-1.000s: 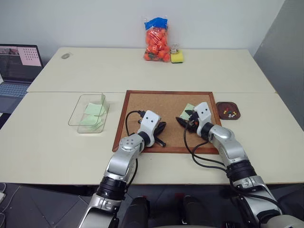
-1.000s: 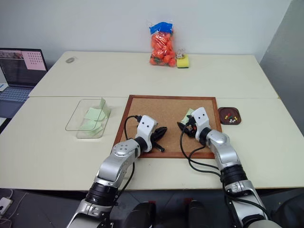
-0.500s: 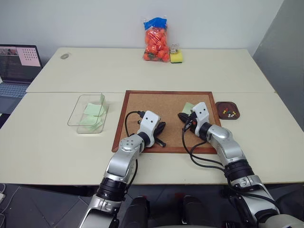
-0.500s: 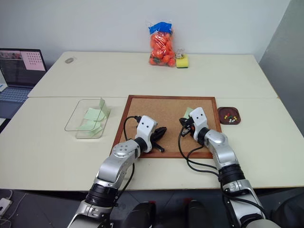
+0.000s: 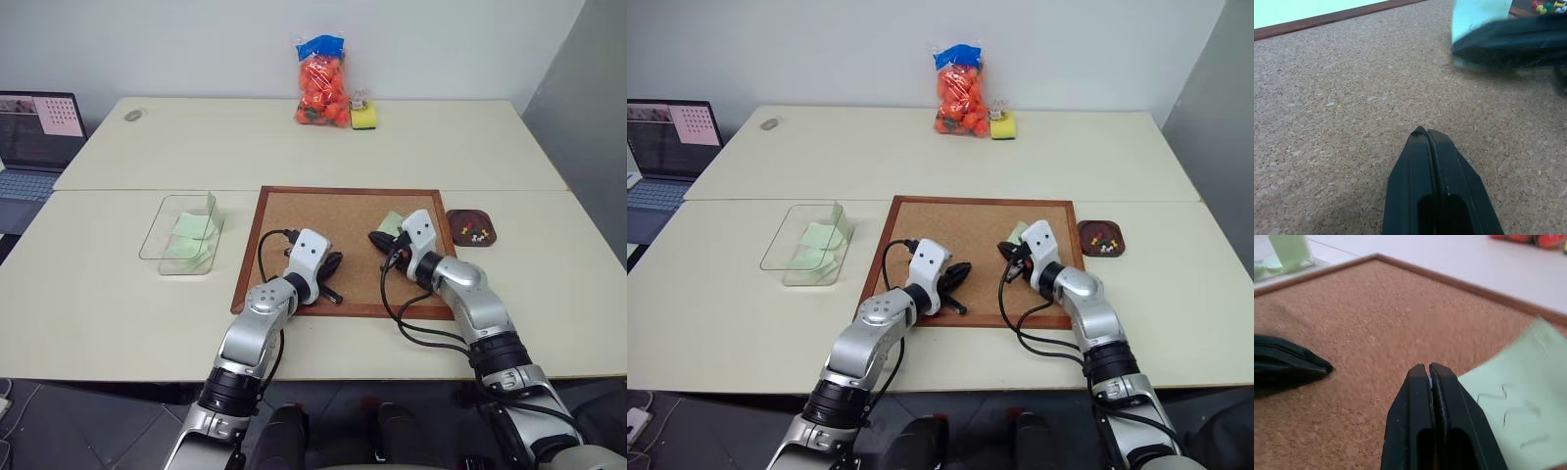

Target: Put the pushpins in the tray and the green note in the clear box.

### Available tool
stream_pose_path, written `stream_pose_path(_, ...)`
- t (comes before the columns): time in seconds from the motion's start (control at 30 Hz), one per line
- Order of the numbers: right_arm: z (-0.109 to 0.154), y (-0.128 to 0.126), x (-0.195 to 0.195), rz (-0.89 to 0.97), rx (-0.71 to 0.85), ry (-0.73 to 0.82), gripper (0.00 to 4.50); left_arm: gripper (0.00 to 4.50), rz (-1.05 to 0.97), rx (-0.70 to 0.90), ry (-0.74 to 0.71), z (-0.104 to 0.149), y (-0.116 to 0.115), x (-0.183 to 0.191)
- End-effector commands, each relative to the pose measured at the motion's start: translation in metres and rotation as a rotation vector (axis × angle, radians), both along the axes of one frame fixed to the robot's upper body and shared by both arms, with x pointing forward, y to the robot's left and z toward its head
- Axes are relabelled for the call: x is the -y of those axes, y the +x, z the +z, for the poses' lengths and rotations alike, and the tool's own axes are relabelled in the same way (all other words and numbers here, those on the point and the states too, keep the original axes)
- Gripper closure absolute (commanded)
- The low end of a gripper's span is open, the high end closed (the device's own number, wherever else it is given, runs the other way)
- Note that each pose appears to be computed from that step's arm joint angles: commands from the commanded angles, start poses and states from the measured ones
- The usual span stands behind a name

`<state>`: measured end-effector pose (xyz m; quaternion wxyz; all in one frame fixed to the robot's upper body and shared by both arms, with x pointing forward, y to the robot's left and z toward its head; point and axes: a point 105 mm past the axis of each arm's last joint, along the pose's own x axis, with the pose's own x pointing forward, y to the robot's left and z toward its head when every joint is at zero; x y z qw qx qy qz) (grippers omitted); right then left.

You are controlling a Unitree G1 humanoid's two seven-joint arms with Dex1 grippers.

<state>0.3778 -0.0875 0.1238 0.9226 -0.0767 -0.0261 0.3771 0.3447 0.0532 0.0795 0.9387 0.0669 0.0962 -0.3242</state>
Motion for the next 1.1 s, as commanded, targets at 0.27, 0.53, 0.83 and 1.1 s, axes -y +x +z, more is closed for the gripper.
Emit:
stream_pose_path(0.27,0.041,-0.015,-0.005,0.095,0.182,-0.044,4.46,4.50,-0.022,-0.049,0.002,-0.012,-0.004,0.007)
stream_pose_path(0.53,0.038,-0.021,0.011,0.204,0.188,-0.196,4.50,4.02,-0.071,-0.046,-0.307,0.039,0.000,-0.006)
stream_pose_path(0.83,0.065,-0.001,0.018,0.065,0.221,-0.070,4.50,2.03,-0.201,-0.061,-0.373,0.052,-0.024,0.004)
stream_pose_path(1.1,0.077,0.001,0.016,0.014,0.199,0.033,4.50,0.32,-0.213,-0.020,-0.397,0.059,-0.027,0.014)
